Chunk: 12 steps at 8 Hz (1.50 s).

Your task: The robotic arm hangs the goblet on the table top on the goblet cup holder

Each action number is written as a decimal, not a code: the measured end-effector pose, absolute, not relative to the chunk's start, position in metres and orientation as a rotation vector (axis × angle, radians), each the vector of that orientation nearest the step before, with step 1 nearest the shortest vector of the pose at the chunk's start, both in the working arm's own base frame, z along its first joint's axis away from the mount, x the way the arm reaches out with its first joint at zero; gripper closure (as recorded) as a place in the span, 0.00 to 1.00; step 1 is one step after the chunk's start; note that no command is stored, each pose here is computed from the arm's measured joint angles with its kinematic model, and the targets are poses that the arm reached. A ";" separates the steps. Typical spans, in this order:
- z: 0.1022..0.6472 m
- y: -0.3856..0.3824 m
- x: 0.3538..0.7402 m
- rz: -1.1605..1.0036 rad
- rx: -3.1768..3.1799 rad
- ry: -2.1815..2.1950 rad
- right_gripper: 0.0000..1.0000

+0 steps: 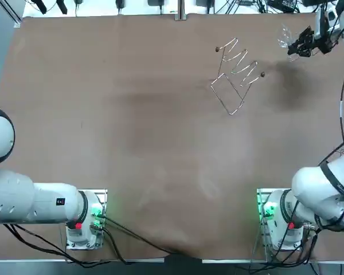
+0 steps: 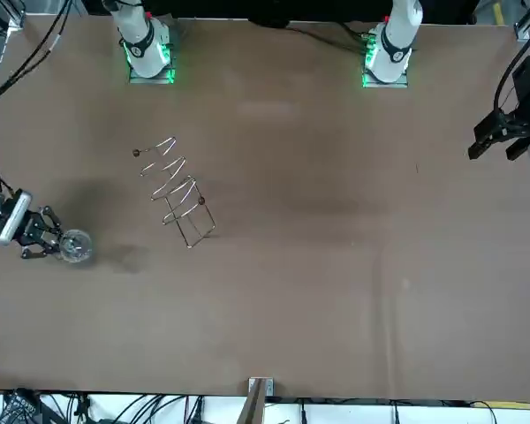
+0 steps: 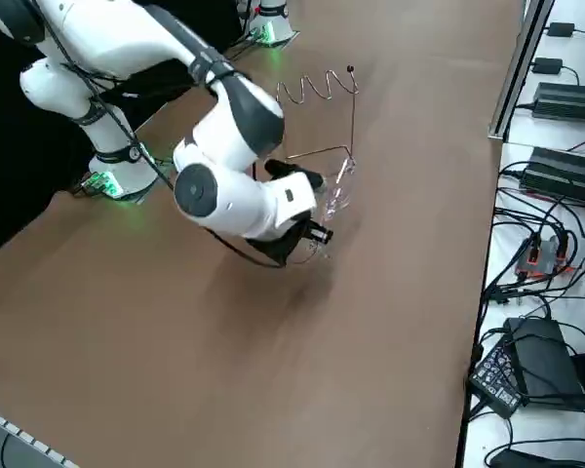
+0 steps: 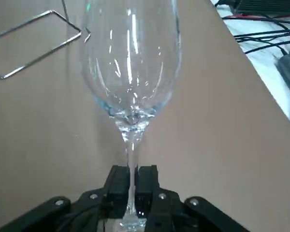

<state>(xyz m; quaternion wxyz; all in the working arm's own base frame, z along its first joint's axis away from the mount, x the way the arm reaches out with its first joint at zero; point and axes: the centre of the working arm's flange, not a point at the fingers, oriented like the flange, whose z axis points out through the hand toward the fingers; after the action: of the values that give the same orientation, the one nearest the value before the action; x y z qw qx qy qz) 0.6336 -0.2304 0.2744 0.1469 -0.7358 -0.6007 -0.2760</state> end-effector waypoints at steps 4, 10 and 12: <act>0.278 -0.235 0.634 -0.778 -2.173 -1.721 0.88; 0.306 -0.218 0.638 -0.494 -2.443 -1.506 0.88; 0.313 -0.211 0.631 -0.453 -2.510 -1.375 0.88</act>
<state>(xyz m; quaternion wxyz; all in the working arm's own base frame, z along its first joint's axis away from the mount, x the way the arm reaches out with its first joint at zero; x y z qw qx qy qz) 0.6315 -0.2108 0.3131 0.1216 -0.8598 -0.4709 -0.1553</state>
